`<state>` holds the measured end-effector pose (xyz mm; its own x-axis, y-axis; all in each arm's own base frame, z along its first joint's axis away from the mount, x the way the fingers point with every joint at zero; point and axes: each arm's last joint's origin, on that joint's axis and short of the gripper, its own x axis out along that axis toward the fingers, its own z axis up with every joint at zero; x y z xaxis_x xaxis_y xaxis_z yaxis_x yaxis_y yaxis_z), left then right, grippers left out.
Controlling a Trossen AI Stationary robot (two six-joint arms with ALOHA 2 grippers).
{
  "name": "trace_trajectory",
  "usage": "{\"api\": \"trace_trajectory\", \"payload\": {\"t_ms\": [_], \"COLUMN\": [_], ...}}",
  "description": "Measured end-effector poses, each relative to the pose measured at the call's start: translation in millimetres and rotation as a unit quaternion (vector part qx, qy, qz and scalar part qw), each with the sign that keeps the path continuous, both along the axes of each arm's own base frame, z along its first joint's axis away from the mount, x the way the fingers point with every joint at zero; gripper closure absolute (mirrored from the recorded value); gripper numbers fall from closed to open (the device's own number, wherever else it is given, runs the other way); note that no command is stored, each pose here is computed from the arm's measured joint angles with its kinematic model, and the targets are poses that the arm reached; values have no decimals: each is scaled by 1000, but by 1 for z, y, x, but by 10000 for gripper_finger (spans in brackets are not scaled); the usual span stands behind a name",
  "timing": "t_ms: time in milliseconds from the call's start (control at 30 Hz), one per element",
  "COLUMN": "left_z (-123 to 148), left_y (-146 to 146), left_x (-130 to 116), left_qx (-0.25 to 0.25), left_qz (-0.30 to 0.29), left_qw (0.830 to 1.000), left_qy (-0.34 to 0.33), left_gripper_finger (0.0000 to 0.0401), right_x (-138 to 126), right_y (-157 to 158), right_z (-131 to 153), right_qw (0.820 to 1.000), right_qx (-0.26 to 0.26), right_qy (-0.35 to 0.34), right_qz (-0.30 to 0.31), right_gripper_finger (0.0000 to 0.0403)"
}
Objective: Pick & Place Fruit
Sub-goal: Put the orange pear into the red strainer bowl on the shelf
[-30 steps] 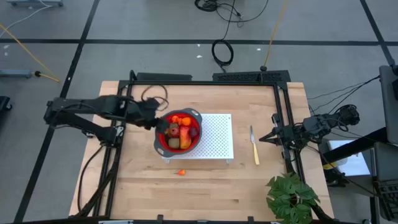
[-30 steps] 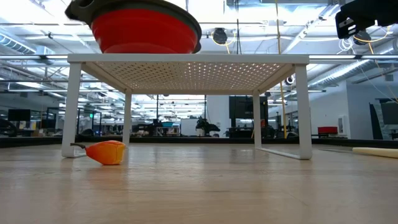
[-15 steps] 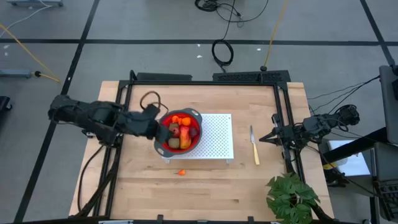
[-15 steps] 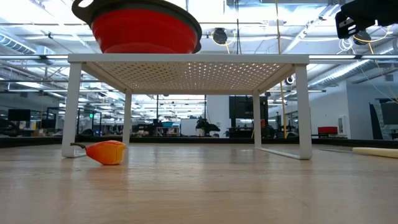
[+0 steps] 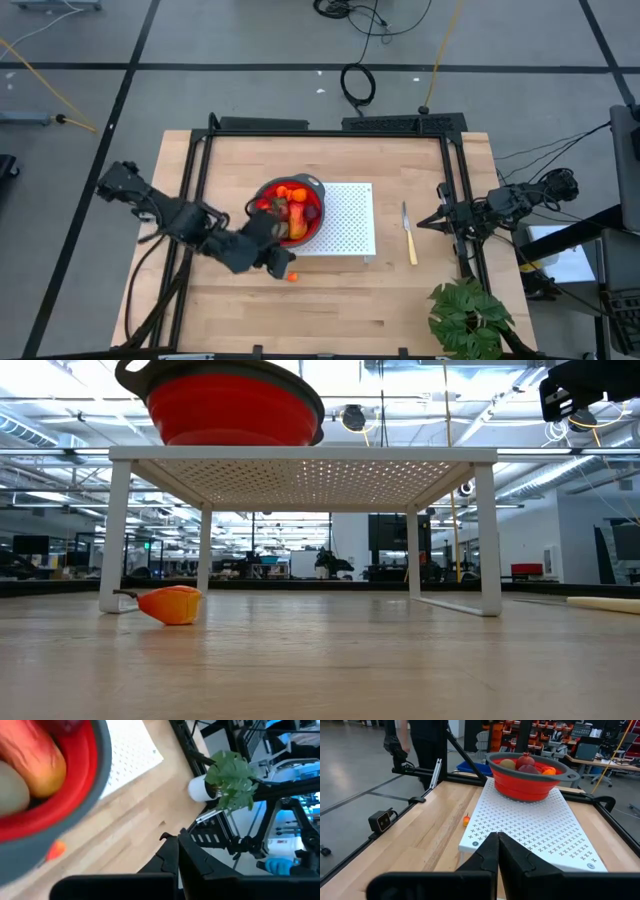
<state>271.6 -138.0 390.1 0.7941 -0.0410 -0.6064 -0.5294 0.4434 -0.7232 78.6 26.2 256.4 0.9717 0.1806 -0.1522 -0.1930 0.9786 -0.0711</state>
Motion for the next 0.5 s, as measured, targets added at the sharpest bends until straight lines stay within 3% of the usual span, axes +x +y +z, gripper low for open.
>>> {"api": "trace_trajectory", "payload": {"t_ms": [200,500], "left_z": [-9,-46], "left_y": [-26,-68], "left_x": [9,19], "left_qx": [-19,-68], "left_qz": [11,45], "left_qw": [1000,994], "left_qy": [17,69], "left_gripper_finger": [400,401], "right_x": [0,0], "right_y": [0,0], "right_z": [0,0], "right_qw": [1000,1000], "right_qx": [-1,0], "right_qy": [0,0], "right_qz": [0,0], "right_gripper_finger": [403,403]}}
